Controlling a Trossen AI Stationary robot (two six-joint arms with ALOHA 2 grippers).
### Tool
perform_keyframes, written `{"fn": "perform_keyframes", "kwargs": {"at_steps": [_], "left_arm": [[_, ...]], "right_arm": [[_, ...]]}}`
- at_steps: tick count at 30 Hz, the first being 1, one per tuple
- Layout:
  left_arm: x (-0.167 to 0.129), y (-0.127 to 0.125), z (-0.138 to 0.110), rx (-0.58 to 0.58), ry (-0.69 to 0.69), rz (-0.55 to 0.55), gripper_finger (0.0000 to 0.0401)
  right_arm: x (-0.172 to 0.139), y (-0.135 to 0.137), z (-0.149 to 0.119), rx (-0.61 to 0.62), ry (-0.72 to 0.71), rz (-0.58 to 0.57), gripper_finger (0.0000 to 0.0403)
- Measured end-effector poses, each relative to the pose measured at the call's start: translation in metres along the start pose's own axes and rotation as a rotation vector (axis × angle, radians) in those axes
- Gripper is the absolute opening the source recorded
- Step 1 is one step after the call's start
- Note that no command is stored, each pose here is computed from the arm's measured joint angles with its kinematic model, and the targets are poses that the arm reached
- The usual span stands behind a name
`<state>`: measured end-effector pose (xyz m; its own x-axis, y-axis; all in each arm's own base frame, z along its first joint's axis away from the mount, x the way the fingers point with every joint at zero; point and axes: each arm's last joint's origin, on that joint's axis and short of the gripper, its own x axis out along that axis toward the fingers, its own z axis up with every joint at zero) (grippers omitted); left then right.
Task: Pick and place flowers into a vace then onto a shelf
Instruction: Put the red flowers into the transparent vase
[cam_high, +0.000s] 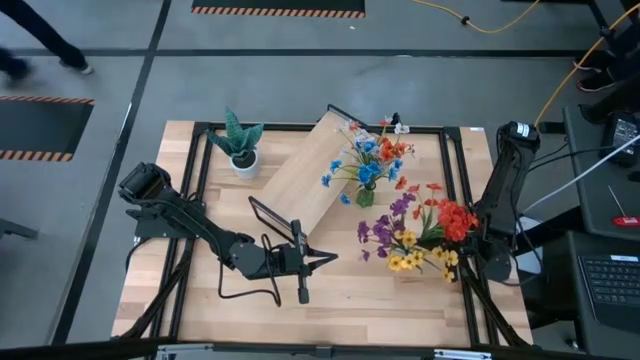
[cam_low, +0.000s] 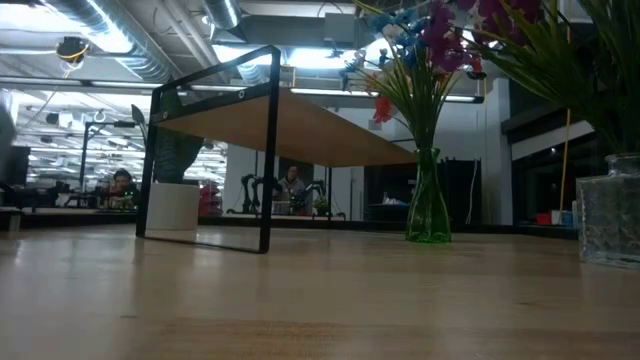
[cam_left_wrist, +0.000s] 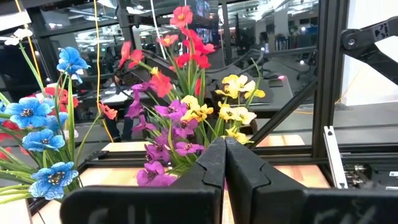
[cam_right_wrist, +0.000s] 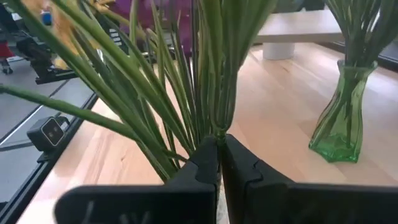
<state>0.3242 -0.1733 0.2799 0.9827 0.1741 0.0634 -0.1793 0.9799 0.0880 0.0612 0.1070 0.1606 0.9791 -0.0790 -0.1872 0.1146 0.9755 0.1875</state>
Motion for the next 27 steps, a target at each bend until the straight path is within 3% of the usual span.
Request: {"fn": "perform_keyframes", "kwargs": {"at_steps": [18,27], "left_arm": [[0.000,0.000,-0.003,0.019,0.023,-0.003,0.0001],[0.000,0.000,-0.003,0.013,0.025,-0.005,0.0002]], "right_arm": [[0.002,-0.004,-0.012,-0.051,0.035,0.034,0.0004],[0.001,-0.004,-0.013,-0.097,0.066,0.062,0.0047]]}}
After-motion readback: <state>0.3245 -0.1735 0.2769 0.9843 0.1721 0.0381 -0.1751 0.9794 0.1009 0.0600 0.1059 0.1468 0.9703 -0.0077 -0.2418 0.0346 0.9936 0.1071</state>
